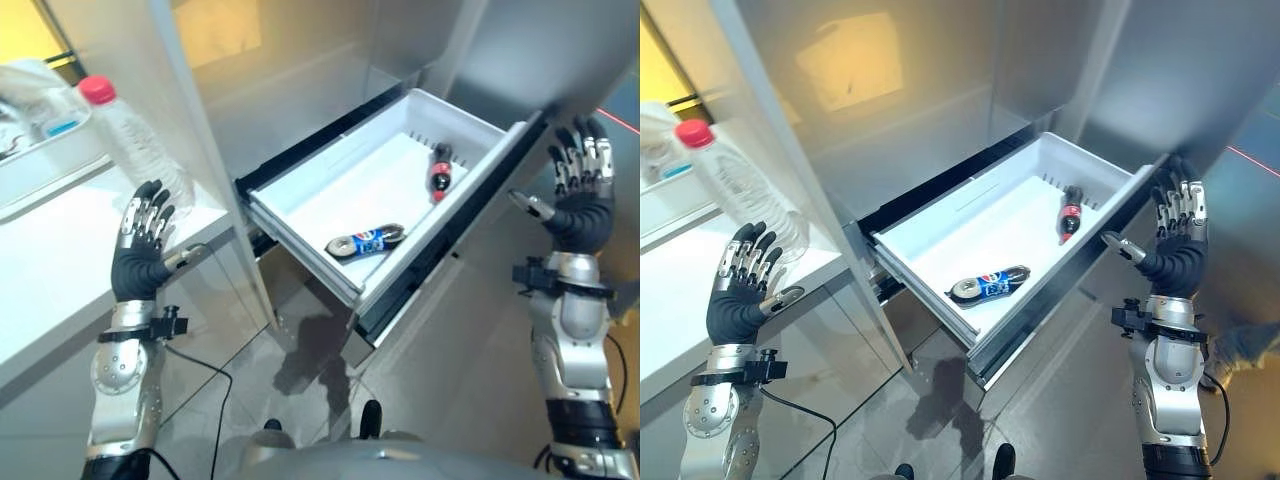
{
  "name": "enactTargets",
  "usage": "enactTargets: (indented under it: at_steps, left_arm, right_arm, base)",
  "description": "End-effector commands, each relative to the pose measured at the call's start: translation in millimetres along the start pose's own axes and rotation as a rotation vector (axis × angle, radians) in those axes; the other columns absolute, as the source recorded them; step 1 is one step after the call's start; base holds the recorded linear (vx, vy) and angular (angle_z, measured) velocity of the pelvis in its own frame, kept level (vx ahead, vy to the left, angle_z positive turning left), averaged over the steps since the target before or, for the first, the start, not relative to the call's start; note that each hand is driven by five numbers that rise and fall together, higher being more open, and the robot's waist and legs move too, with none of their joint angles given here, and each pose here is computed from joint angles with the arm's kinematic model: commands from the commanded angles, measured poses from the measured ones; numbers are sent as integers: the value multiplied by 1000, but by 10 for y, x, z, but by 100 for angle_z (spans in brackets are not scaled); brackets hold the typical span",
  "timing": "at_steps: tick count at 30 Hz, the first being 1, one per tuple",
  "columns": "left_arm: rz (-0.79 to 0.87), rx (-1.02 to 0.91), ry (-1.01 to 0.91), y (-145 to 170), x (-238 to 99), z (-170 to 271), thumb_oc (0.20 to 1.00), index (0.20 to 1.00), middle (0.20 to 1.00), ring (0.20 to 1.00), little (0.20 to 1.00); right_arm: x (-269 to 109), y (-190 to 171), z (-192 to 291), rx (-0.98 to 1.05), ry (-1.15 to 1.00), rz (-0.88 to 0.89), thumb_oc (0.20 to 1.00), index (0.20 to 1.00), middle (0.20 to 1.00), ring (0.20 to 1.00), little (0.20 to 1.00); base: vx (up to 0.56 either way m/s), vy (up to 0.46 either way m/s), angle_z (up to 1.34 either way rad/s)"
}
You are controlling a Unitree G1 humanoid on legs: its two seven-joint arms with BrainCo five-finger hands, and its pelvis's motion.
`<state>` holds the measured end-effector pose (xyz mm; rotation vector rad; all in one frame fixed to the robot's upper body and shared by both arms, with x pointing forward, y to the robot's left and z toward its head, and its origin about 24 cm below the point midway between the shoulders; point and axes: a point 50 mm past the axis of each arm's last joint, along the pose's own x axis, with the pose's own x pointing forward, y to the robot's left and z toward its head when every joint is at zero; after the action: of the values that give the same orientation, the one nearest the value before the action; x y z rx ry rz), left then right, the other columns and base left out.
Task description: Take the drinks into the refrigerator
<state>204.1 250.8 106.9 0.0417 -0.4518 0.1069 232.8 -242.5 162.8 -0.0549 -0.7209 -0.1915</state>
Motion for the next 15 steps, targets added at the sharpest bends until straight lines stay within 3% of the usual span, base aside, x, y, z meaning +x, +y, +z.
enactTargets:
  at_steps: [1, 6, 15]
  left_arm:
    - [-31, 39, -162, 20, 120, 301, 1000, 1000, 1000, 1000, 1000]
    - [-46, 14, -158, -12, 143, 275, 1000, 1000, 1000, 1000, 1000]
    - [19, 24, -149, 18, 136, 228, 1000, 1000, 1000, 1000, 1000]
  right_arm:
    - [243, 33, 358, 30, -218, 35, 1000, 1000, 1000, 1000, 1000]
    - [281, 50, 349, 30, -213, 51, 1000, 1000, 1000, 1000, 1000]
    - [256, 52, 290, 8, -175, 63, 1000, 1000, 1000, 1000, 1000]
  base:
    - [9, -35, 53]
    - [7, -10, 52]
    - [11, 5, 11]
